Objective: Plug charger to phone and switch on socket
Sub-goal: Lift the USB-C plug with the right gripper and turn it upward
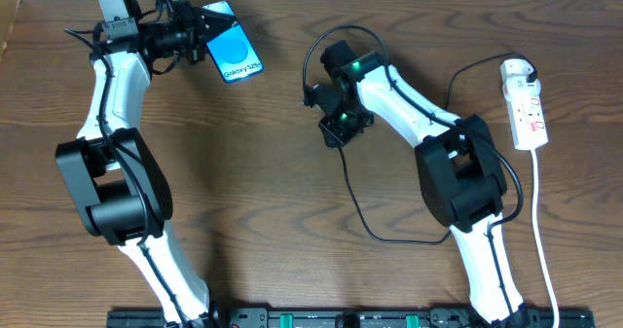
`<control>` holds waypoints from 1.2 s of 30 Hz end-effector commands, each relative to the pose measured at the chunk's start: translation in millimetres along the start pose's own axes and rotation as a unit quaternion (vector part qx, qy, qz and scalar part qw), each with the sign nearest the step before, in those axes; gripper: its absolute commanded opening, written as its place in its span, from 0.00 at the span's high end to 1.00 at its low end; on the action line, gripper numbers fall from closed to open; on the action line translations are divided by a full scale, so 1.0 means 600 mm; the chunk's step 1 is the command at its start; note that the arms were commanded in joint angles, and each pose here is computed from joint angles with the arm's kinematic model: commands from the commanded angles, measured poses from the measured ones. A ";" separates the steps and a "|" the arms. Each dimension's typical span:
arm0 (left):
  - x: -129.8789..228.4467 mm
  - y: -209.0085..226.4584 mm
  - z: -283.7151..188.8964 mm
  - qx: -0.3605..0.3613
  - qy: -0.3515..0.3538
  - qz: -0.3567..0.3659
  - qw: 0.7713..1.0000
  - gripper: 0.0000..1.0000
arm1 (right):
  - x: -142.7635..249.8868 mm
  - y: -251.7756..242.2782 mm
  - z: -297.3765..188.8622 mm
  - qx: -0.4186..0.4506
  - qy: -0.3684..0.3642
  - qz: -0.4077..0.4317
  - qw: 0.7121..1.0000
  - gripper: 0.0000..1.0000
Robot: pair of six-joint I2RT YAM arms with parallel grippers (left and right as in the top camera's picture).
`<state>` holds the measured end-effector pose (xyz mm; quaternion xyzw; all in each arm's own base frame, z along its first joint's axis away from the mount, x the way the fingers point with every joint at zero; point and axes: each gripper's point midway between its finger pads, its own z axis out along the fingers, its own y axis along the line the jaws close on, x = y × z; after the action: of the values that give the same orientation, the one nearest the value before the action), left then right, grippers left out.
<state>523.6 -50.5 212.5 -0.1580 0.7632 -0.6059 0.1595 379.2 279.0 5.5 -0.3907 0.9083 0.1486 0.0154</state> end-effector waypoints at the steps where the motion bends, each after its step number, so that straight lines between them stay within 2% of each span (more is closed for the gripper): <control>1: 0.006 -0.027 -0.005 0.009 0.002 0.018 1.000 0.93 | -0.004 -0.009 -0.009 0.009 -0.009 0.058 0.998 0.64; 7: 0.006 -0.027 -0.005 0.009 0.002 0.018 1.000 0.93 | -0.009 -0.017 -0.011 0.010 -0.018 0.123 0.992 0.55; 15: 0.006 -0.027 -0.005 0.009 0.002 0.018 1.000 0.93 | 0.000 -0.028 -0.010 0.041 -0.008 0.164 0.986 0.53; 22: 0.006 -0.027 -0.005 0.009 0.002 0.018 1.000 0.93 | 0.023 -0.014 -0.008 0.040 0.024 0.167 0.985 0.53; 26: 0.006 -0.027 -0.005 0.009 0.002 0.018 1.000 0.93 | 0.031 0.000 -0.001 0.038 0.037 0.162 0.985 0.48; 30: 0.006 -0.027 -0.005 0.009 0.002 0.018 1.000 0.93 | 0.040 0.007 0.007 0.037 0.048 0.162 0.985 0.48; 36: 0.006 -0.027 -0.005 0.009 0.002 0.018 1.000 0.93 | 0.059 -0.008 0.015 0.066 0.060 0.192 0.977 0.48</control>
<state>523.4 -50.5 212.3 -0.1585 0.7633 -0.6059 0.1589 367.2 265.4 5.0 -0.2365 0.9667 0.0947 -0.0225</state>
